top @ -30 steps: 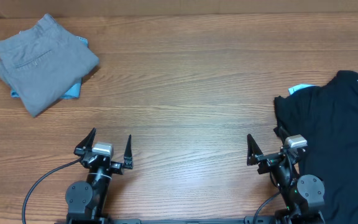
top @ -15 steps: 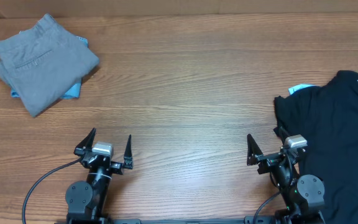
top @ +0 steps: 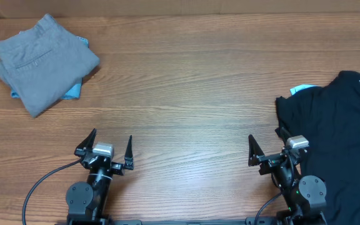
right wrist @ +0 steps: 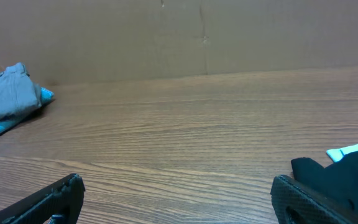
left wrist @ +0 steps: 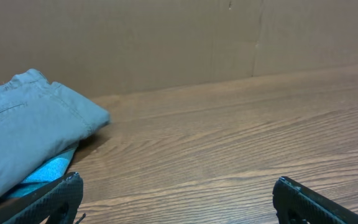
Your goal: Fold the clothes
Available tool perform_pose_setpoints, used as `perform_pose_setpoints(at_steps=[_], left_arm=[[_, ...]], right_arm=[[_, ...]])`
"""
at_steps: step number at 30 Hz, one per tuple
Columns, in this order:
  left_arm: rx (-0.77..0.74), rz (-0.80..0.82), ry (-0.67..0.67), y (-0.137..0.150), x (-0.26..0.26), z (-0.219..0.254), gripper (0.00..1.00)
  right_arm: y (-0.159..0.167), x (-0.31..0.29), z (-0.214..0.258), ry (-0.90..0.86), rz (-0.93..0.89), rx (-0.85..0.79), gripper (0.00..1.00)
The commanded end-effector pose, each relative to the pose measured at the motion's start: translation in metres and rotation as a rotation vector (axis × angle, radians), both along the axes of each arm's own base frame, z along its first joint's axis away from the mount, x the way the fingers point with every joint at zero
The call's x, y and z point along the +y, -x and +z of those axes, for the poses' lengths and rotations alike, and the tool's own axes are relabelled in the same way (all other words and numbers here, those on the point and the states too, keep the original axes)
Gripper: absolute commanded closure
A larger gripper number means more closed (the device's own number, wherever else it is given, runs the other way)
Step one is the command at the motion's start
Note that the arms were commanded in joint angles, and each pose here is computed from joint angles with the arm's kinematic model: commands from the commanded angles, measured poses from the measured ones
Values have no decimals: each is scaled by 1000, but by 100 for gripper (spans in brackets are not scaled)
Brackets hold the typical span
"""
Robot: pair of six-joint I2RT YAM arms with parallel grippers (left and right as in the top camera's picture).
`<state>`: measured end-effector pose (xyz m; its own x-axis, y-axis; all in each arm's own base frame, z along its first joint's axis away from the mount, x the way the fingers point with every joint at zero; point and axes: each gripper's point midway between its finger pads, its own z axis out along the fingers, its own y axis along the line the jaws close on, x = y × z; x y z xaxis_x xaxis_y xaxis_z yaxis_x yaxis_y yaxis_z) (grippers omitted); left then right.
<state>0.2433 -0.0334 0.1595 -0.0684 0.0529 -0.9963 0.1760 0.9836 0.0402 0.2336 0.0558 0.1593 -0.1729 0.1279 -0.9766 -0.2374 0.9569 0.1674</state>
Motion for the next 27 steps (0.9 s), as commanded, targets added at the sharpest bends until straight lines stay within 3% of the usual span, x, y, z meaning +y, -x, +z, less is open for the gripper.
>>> perform_pose_setpoints(at_steps=[1,27], left_arm=[[-4,3,20,0,0,-1,0],[-4,2,21,0,0,0,0]], right_arm=[[-1,-3,4,1,-16,-21,0],[-1,-6,4,7,-30,-22,0]])
